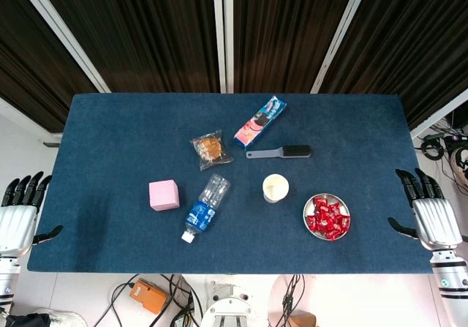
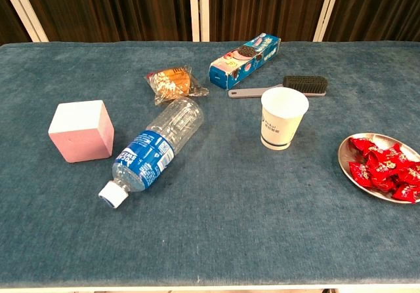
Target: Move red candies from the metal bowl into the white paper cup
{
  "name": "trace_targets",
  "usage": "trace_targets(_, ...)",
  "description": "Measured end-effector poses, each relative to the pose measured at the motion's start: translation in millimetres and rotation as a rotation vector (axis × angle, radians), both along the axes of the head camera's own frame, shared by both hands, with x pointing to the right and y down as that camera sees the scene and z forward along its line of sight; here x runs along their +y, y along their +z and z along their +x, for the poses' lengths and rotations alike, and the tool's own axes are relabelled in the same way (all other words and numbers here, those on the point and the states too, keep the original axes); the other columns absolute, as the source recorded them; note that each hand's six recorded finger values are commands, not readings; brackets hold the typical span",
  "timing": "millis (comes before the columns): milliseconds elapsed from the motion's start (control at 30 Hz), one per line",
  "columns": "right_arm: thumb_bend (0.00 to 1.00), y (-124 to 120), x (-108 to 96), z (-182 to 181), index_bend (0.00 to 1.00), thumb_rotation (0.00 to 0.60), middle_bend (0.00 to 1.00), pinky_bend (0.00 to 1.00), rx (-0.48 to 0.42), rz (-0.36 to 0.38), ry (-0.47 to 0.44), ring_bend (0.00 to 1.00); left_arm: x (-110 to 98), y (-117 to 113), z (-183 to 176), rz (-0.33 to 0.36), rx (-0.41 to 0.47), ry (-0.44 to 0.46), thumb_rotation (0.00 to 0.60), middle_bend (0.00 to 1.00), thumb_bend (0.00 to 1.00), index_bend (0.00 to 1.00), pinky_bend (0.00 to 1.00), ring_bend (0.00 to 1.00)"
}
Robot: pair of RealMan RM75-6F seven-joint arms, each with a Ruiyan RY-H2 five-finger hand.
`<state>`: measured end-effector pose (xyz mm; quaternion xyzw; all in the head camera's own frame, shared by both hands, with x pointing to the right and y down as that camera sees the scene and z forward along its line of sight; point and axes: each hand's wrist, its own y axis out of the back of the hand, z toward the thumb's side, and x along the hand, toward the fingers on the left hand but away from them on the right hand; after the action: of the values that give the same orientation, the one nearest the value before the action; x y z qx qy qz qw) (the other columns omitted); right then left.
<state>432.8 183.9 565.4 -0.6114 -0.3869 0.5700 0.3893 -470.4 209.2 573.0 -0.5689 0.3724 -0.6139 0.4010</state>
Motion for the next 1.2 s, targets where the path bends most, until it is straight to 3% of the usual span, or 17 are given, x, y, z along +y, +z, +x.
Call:
trace_targets(133, 0.31, 3.1, 1.2, -2.9, 0.07, 0.600, 0.18, 0.15, 0.002, -0.020, -0.008, 0.05, -0.3, 1.3, 0.8, 0.013, 0.010, -0.004, 0.600, 0.00, 0.01, 0.01, 0.00, 0.00)
trace_targets(200, 0.31, 5.2, 2.5, -5.9, 0.09, 0.600, 0.20, 0.21, 0.006, -0.031, -0.021, 0.13, -0.8, 0.7, 1.8, 0.020, 0.013, 0.000, 0.600, 0.00, 0.01, 0.01, 0.00, 0.00)
trace_targets(267, 0.31, 7.1, 3.0, -9.3, 0.18, 0.600, 0.40, 0.51, 0.013, -0.035, -0.040, 0.44, -1.7, -0.3, 3.3, 0.029, 0.018, 0.006, 0.600, 0.00, 0.01, 0.01, 0.00, 0.00)
trace_targets(300, 0.31, 9.3, 3.3, -13.2, 0.25, 0.600, 0.58, 0.76, 0.012, -0.041, -0.059, 0.67, -2.3, -0.8, 4.3, 0.033, 0.020, 0.008, 0.600, 0.00, 0.01, 0.01, 0.00, 0.00)
trace_targets(333, 0.31, 11.8, 3.9, -16.8, 0.31, 0.600, 0.70, 0.91, 0.007, -0.050, -0.074, 0.81, -2.8, -1.3, 5.4, 0.037, 0.023, 0.011, 0.600, 0.00, 0.01, 0.01, 0.00, 0.00)
trace_targets(367, 0.31, 14.8, 4.6, -20.3, 0.34, 0.600, 0.77, 0.98, -0.001, -0.063, -0.088, 0.89, -3.2, -1.5, 6.9, 0.040, 0.027, 0.015, 0.600, 0.00, 0.01, 0.01, 0.00, 0.00)
trace_targets(500, 0.30, 33.0, 8.7, -37.9, 0.37, 0.600, 0.85, 1.00, -0.030, -0.142, -0.157, 0.99, -3.1, -1.2, 10.6, 0.045, 0.033, 0.022, 0.600, 0.00, 0.01, 0.01, 0.00, 0.00)
trace_targets(800, 0.33, 72.9, 13.5, -70.5, 0.42, 0.600, 0.89, 1.00, -0.045, -0.291, -0.265, 1.00, -0.3, -2.2, 6.0, 0.049, 0.032, 0.004, 0.600, 0.00, 0.01, 0.01, 0.00, 0.00)
trace_targets(1200, 0.42, 104.8, 13.4, -103.2, 0.45, 0.600, 0.89, 1.00, -0.042, -0.374, -0.363, 1.00, 2.3, -2.2, -0.9, 0.048, 0.026, -0.016, 0.600, 0.00, 0.01, 0.01, 0.00, 0.00)
